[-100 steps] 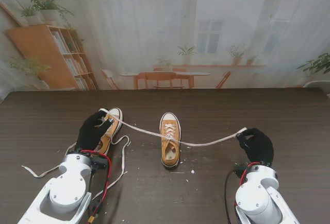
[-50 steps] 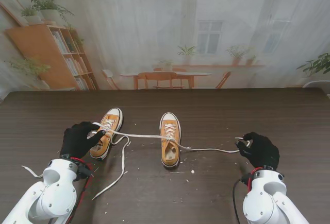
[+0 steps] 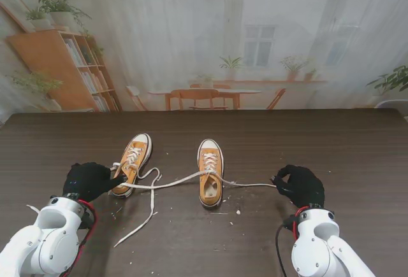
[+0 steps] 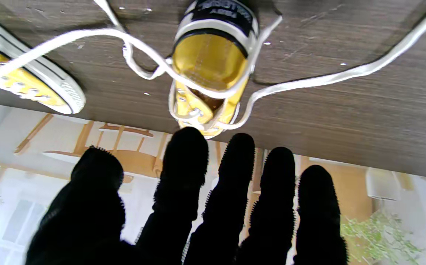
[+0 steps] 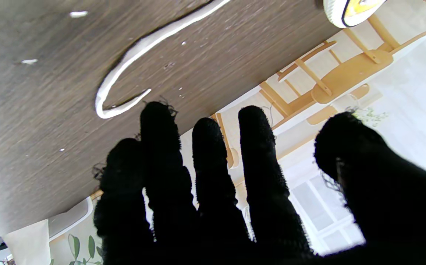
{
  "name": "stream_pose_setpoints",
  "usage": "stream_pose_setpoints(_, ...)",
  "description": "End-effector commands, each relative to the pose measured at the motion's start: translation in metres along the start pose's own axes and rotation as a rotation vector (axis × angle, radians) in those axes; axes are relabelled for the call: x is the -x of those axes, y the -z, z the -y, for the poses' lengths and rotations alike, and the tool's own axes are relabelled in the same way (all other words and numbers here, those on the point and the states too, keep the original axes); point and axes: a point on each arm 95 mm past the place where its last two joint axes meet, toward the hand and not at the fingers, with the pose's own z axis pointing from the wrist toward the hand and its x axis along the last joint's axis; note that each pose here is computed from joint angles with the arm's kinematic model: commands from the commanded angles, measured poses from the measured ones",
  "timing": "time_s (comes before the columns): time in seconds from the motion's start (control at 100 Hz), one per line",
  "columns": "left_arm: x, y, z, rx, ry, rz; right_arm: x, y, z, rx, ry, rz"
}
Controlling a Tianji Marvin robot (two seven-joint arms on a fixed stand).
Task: Tie the shoelaces into a bow on the shoes
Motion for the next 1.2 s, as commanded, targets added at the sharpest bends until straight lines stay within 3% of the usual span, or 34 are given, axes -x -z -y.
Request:
stream_pose_setpoints(0.0,-0.003,0.000,-0.001,0.004,0.034,-0.022,-0.005,-0.001,0.001,-0.013,-0.012,-0.033)
stream_pose_setpoints(0.11,-0.006,-0.002,-0.007,-0.025,0.098,-0.058,-0.007,-0.004,0.005,-0.028,-0.029,-0.092)
stream_pose_setpoints(0.23,-0.012,-0.004,-0.018,-0.093,0.171,-0.151,-0.009,-0.008,0.010,-0.043,0.007,-0.162)
stream_pose_setpoints(0.33,-0.015,-0.002,-0.033,-0.159,0.165,-0.233,-0.011,-0.011,0.014,-0.058,0.078,-0.219)
stream_pose_setpoints(0.46,-0.017,0.002,-0.054,-0.175,0.143,-0.326,-0.013,-0.016,0.022,-0.103,0.164,-0.280)
stream_pose_setpoints(0.69,-0.018,0.013,-0.070,-0.151,0.152,-0.317,-0.020,-0.028,0.037,-0.163,0.263,-0.337)
stream_pose_setpoints(0.98,-0.023,0.020,-0.073,-0.169,0.196,-0.303,-0.030,-0.056,0.063,-0.193,0.338,-0.368)
stream_pose_setpoints(1.19,-0.027,0.025,-0.073,-0.161,0.204,-0.305,-0.036,-0.065,0.081,-0.229,0.356,-0.385)
